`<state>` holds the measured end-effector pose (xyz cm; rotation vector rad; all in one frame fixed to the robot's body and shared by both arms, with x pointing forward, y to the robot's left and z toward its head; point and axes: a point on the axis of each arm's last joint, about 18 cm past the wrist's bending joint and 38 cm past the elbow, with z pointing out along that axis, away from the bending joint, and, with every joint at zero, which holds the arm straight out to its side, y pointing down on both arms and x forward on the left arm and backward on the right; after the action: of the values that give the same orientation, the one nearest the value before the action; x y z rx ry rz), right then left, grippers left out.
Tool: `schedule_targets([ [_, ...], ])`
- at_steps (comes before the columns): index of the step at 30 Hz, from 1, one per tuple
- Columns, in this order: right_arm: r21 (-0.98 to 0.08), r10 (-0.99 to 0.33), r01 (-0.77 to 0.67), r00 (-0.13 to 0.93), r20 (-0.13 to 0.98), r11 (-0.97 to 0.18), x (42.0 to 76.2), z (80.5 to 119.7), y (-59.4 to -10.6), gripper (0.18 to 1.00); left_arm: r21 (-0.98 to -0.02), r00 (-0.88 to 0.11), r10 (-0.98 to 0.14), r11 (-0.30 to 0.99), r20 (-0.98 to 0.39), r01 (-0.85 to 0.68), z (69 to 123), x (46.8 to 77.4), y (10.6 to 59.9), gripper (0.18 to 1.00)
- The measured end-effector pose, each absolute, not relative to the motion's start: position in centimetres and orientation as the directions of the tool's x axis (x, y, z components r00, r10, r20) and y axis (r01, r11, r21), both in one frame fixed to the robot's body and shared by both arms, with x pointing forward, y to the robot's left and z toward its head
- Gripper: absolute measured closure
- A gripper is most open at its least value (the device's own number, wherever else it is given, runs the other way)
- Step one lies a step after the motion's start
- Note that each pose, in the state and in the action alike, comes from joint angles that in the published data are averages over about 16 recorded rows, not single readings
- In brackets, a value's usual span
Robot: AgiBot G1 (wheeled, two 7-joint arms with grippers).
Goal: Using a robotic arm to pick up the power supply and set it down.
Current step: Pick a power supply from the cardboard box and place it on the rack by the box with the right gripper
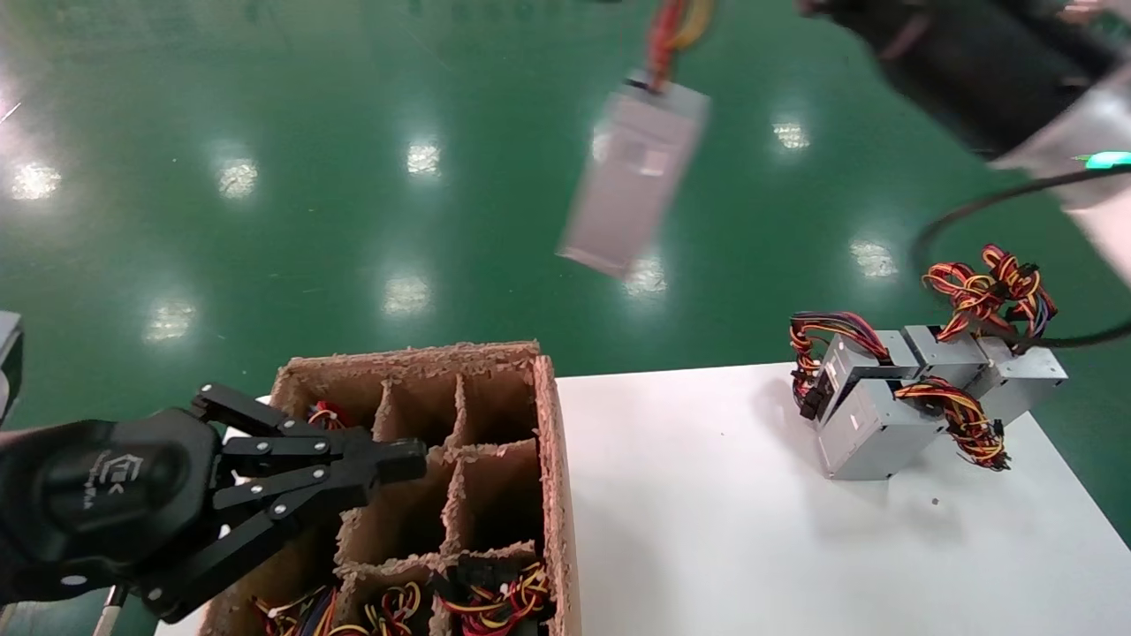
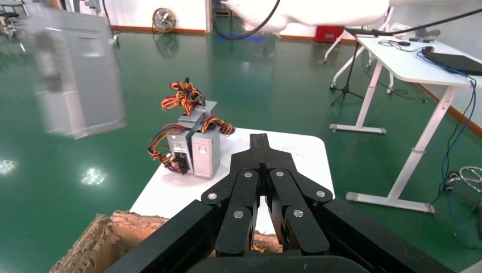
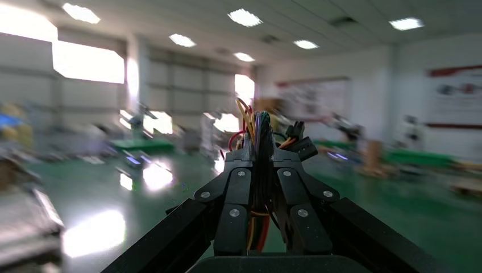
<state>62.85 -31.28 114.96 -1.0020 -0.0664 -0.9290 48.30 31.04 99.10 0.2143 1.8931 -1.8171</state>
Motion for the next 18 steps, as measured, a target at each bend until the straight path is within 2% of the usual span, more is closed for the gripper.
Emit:
schedule_targets([
  [10, -0.724, -0.774, 0.690, 0.446, 0.450, -0.023, 60.2, 113.8, -42.8, 0.972, -0.890, -0.861, -0.227, 0.095, -0.455, 0.446, 99.1, 48.3, 31.0, 0.993],
  [18, -0.747, -0.844, 0.653, 0.328, 0.425, -0.122, 56.9, 112.0, -50.3, 0.972, -0.890, -0.861, -0.227, 0.095, -0.455, 0.446, 99.1, 48.3, 31.0, 0.993],
])
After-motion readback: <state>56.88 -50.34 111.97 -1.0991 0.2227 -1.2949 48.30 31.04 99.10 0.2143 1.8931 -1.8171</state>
